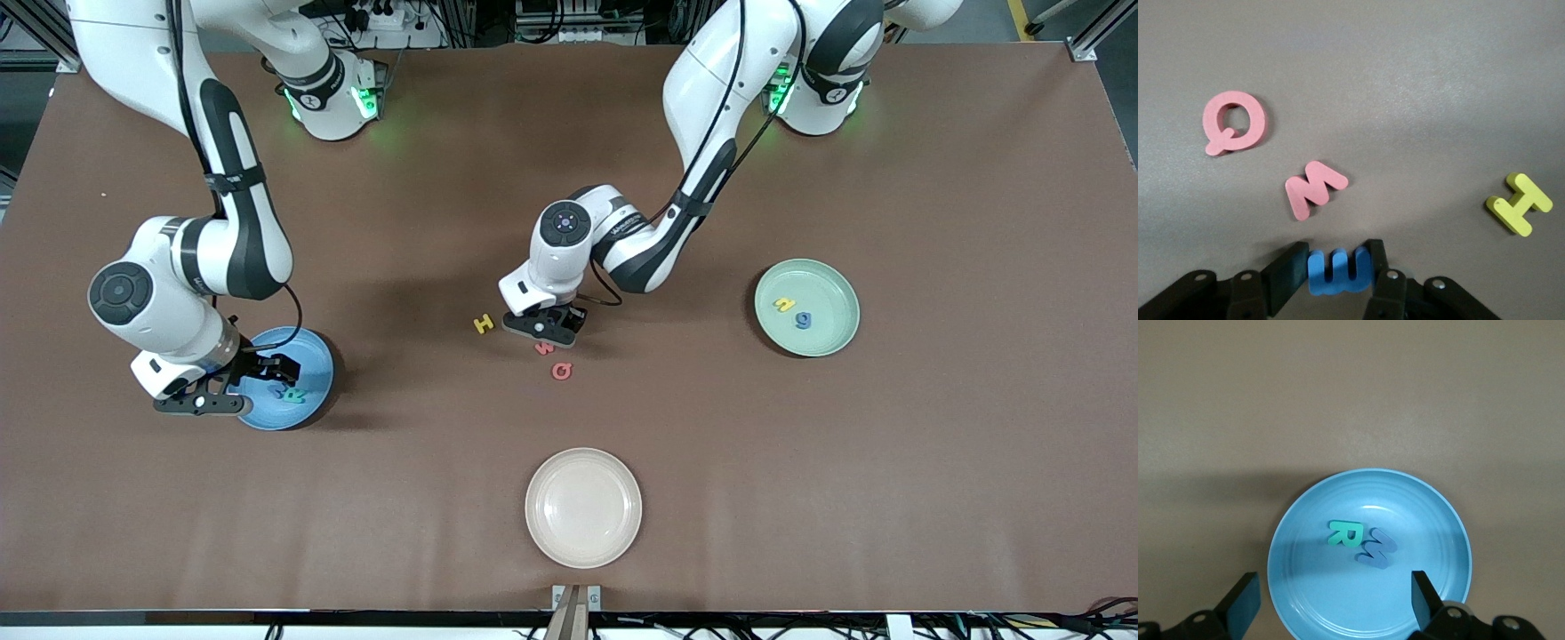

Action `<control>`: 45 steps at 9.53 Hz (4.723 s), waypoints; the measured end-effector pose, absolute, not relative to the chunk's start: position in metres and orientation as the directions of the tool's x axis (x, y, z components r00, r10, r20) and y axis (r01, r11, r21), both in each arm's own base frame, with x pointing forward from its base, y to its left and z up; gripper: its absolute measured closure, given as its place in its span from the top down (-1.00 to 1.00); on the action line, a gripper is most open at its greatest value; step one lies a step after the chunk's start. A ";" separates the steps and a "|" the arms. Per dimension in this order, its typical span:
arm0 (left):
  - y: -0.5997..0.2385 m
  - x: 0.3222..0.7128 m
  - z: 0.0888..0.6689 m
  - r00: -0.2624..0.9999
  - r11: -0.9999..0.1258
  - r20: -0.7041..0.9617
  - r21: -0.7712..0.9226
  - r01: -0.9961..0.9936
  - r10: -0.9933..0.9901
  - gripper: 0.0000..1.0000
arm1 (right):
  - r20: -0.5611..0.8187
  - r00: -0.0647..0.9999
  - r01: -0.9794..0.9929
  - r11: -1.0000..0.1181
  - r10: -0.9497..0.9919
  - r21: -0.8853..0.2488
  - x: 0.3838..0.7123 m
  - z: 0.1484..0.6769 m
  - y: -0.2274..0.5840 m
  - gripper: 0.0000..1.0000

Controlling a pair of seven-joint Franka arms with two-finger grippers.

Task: Sort uppercase to blue plate, lowercase to green plate
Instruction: 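Lower the left gripper and grasp the blue lowercase w, then carry the blue w to the green plate while the right gripper reaches the Q, then drop the w on the green plate while the right gripper grasps the Q, then carry the pink Q to the blue plate while the left gripper nears the m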

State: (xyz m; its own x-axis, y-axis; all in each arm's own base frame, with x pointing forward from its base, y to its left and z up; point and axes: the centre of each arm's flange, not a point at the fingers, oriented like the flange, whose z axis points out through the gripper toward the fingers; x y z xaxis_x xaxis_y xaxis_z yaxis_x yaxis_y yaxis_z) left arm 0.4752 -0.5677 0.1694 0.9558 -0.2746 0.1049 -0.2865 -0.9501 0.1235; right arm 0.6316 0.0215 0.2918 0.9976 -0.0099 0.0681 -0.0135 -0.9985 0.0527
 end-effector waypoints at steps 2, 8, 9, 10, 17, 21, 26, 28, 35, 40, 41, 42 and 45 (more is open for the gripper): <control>-0.565 0.476 0.173 0.959 -0.955 0.057 0.089 -0.282 -0.278 -0.12 | 0.088 0.996 -0.002 -0.999 0.001 0.043 0.636 0.301 0.031 1.00; -0.542 0.493 0.204 0.953 -0.953 -0.016 0.031 -0.302 -0.303 -0.18 | 0.125 0.992 0.011 -1.000 0.011 0.006 0.645 0.319 0.054 1.00; -0.536 0.496 0.208 0.946 -0.946 -0.035 0.019 -0.323 -0.323 -0.18 | 0.126 0.992 0.024 -1.000 0.024 -0.002 0.644 0.319 0.069 1.00; -0.525 0.502 0.215 0.933 -0.935 -0.064 0.004 -0.355 -0.354 -0.18 | 0.129 0.991 0.021 -1.000 0.019 -0.016 0.643 0.321 0.093 1.00; -0.400 0.528 0.236 0.863 -0.873 -0.166 -0.019 -0.487 -0.477 -0.18 | 0.085 0.965 -0.246 -0.969 -0.248 -0.029 0.653 0.294 0.296 1.00; -0.310 0.522 0.215 0.829 -0.835 -0.115 0.007 -0.550 -0.547 -0.18 | 0.106 0.940 -0.320 -0.946 -0.324 -0.054 0.631 0.246 0.416 1.00; -0.224 0.510 0.235 0.776 -0.786 -0.140 0.025 -0.618 -0.614 -0.18 | 0.076 0.943 -0.314 -0.943 -0.323 -0.108 0.603 0.201 0.471 1.00; -0.200 0.509 0.243 0.750 -0.760 -0.139 0.033 -0.649 -0.647 -0.18 | 0.064 0.939 -0.330 -0.939 -0.337 -0.096 0.593 0.186 0.479 1.00; -0.111 0.482 0.212 0.759 -0.783 -0.202 0.078 -0.617 -0.619 -0.17 | 0.049 0.931 -0.358 -0.930 -0.363 -0.083 0.581 0.175 0.491 1.00; -0.097 0.477 0.205 0.767 -0.783 -0.168 0.070 -0.618 -0.620 0.79 | 0.048 0.928 -0.364 -0.928 -0.369 -0.083 0.579 0.173 0.492 1.00; -0.098 0.479 0.207 0.767 -0.782 -0.160 0.066 -0.620 -0.621 0.99 | 0.048 0.928 -0.364 -0.928 -0.369 -0.083 0.579 0.173 0.492 1.00; -0.102 0.482 0.211 0.766 -0.779 -0.147 0.061 -0.624 -0.626 1.00 | 0.049 0.928 -0.365 -0.927 -0.369 -0.084 0.579 0.173 0.492 0.98; -0.123 0.497 0.229 0.785 -0.791 -0.105 0.034 -0.610 -0.610 1.00 | 0.052 0.927 -0.365 -0.927 -0.370 -0.087 0.581 0.176 0.492 0.43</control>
